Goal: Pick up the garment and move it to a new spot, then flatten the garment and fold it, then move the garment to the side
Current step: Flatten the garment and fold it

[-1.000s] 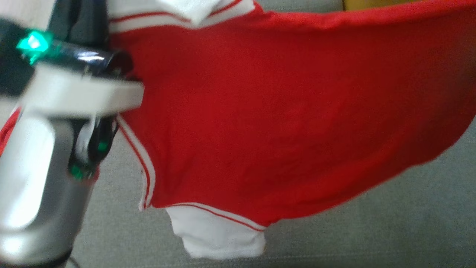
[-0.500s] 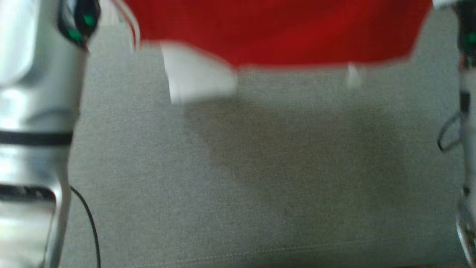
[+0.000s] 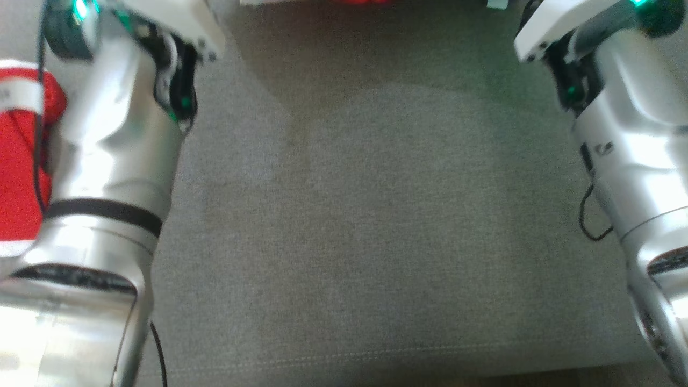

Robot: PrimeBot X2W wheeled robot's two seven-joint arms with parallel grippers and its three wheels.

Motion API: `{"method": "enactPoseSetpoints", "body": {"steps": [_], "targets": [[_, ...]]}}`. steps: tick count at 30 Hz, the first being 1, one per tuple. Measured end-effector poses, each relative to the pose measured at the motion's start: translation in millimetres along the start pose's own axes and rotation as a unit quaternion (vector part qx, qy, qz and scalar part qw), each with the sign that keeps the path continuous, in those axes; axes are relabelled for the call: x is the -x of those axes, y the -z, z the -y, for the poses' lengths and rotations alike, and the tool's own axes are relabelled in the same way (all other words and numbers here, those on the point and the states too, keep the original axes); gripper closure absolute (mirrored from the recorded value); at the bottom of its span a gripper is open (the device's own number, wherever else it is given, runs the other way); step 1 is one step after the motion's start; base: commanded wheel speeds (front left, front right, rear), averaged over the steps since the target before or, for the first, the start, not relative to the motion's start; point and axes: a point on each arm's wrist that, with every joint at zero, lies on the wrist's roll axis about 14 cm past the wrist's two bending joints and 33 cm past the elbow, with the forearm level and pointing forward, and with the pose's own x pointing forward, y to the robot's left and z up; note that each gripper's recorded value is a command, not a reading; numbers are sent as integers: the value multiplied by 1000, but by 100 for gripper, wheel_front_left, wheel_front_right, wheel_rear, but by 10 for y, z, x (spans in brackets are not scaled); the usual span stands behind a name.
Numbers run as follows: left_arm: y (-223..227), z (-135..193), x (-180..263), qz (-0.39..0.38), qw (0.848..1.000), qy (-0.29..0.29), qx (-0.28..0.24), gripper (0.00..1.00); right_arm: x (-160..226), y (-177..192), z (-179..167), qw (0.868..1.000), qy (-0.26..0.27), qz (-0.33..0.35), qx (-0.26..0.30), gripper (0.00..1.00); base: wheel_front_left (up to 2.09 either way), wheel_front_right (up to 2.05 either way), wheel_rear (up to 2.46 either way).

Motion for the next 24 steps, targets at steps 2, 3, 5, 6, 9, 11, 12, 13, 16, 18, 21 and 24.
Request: {"method": "enactPoseSetpoints", "body": {"steps": [2, 3, 5, 6, 9, 11, 12, 13, 16, 18, 21, 24], "targets": [[328, -70, 55, -37, 999, -10, 13, 100, -20, 258, -14, 1000, 1, -29, -9, 100, 0, 0, 0], [455, -100, 82, -51, 998, -16, 17, 100, -21, 371, -17, 999, 1, -42, -10, 100, 0, 0, 0], [640, -140, 137, -71, 997, -25, 29, 100, -10, 527, -14, 998, 3, -55, -19, 100, 0, 0, 0], [709, -140, 167, -78, 996, -24, 30, 100, 1, 574, -12, 998, 4, -58, -24, 100, 0, 0, 0], [864, -138, 292, -96, 994, -28, 41, 100, 97, 722, -55, 997, 1, -67, -34, 100, 0, 0, 0], [953, -137, 416, -104, 993, -30, 49, 100, 221, 867, -100, 996, -2, -78, -44, 100, 0, 0, 0], [983, -143, 482, -106, 992, -33, 53, 100, 301, 955, -117, 995, -3, -85, -50, 100, 0, 0, 0], [1023, -149, 563, -109, 992, -36, 57, 100, 395, 1046, -135, 994, -3, -93, -55, 100, 0, 0, 0], [1120, -160, 832, -113, 990, -42, 74, 100, 710, 1278, -126, 991, 1, -111, -71, 100, 0, 0, 0], [1190, -193, 1044, -117, 990, -44, 72, 100, 925, 1386, -90, 990, 5, -118, -75, 100, 0, 0, 0], [1288, -274, 1419, -122, 988, -57, 72, 100, 1246, 1512, -53, 989, 10, -128, -79, 100, 0, 0, 0], [1378, -311, 1817, -130, 988, -60, 60, 100, 1542, 1596, 39, 988, 24, -131, -82, 100, 0, 0, 0]]}}
